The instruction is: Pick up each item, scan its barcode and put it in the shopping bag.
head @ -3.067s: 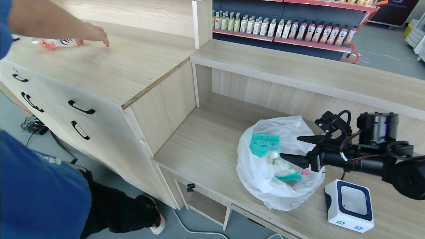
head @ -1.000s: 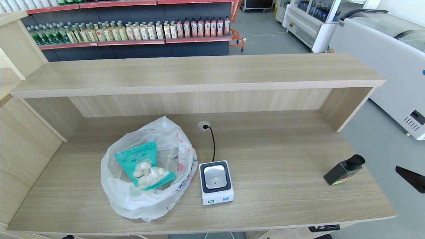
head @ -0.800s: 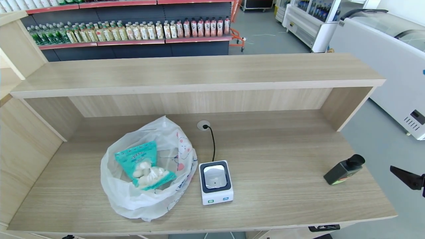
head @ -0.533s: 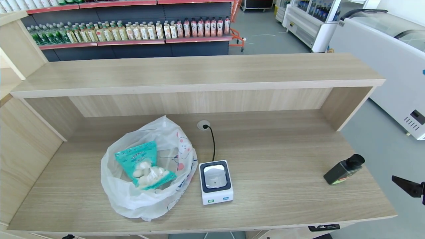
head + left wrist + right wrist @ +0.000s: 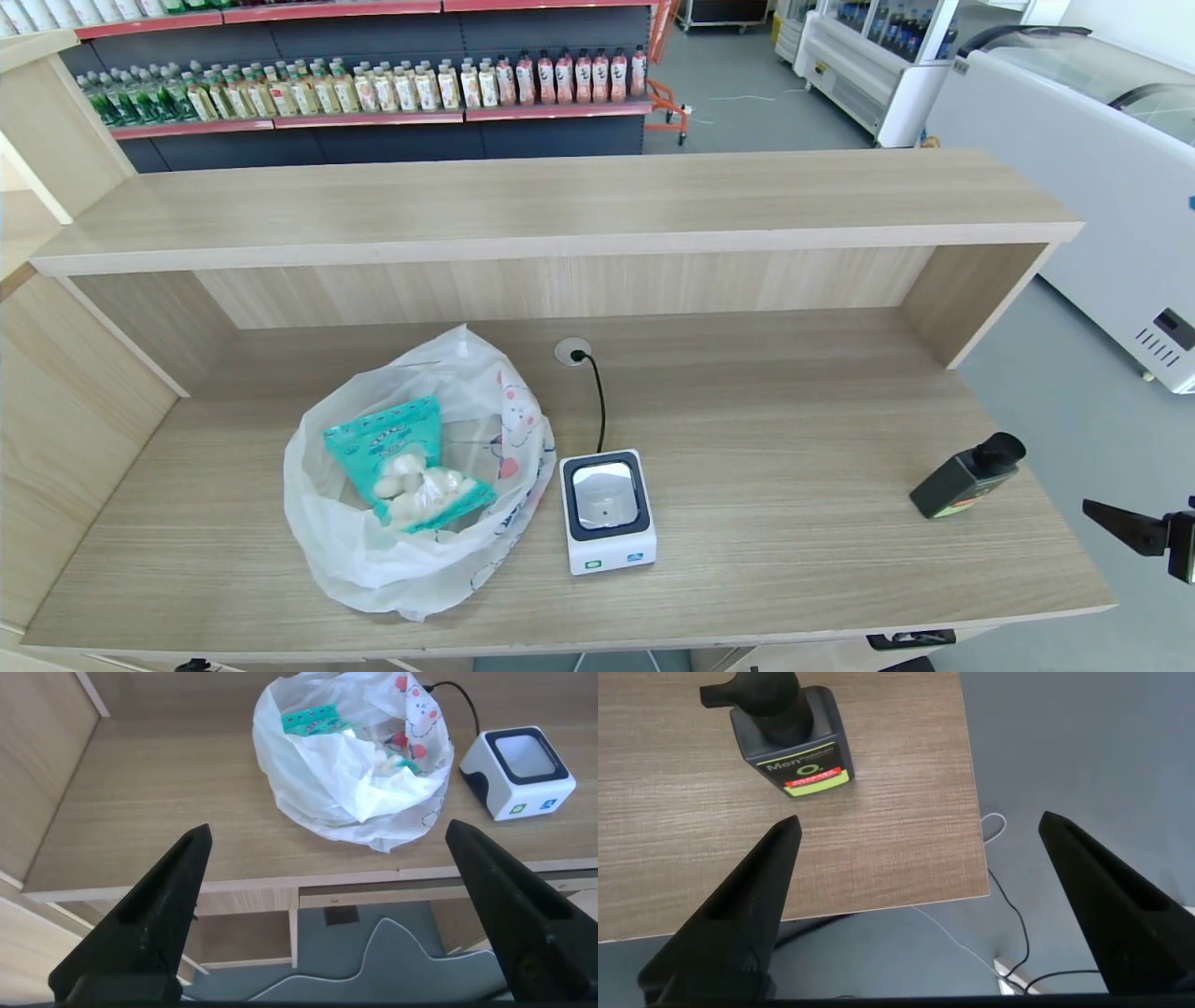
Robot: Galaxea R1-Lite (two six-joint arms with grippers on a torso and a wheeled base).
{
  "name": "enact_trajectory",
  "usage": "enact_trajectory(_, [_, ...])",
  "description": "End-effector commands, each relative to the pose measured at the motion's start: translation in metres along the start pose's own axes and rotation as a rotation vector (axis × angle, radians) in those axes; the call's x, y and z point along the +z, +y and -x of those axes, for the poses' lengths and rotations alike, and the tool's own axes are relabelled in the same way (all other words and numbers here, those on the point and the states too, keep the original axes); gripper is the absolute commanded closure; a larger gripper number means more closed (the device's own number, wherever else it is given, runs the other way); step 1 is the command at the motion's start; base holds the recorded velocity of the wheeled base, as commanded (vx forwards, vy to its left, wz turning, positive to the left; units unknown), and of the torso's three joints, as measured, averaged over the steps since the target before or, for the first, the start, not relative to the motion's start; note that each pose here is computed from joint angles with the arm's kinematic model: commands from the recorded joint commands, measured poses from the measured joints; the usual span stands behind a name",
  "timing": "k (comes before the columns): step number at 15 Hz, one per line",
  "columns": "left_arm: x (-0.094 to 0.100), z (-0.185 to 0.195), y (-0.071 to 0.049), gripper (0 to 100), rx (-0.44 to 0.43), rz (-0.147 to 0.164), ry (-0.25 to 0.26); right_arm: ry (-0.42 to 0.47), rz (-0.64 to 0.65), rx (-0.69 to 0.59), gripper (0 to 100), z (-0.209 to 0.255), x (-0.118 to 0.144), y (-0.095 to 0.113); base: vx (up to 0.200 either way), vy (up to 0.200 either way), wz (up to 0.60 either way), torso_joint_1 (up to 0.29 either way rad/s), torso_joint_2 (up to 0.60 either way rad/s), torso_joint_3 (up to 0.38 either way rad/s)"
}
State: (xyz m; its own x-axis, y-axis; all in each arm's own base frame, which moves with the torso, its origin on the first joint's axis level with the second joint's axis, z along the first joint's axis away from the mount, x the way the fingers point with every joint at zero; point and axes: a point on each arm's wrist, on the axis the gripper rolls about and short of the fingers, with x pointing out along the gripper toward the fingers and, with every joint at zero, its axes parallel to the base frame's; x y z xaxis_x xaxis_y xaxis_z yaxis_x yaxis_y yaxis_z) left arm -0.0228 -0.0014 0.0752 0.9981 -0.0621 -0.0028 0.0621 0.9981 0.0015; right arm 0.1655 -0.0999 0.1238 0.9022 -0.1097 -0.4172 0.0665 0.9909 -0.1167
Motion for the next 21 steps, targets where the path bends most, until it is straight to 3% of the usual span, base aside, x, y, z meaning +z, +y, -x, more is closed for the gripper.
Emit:
enact_trajectory(1, [0.000,0.000,0.000,0,0.001,0.000,0.002,0.023,-0.002,0.009,0,-0.007,-0.003,-0.002,0.000,0.000,0.00,0.000,0.00,0.000])
enact_trajectory(14, [0.000,0.000,0.000,0,0.001,0.000,0.002,0.031,0.049,0.076,0,-0.046,-0.005,-0.010,0.000,0.000,0.00,0.000,0.00,0.000])
enact_trajectory(21, [0.000,0.000,0.000,0,0.001,0.000,0.002,0.003,0.080,0.225,0,-0.072,0.003,0.002,0.000,0.000,0.00,0.000,0.00,0.000])
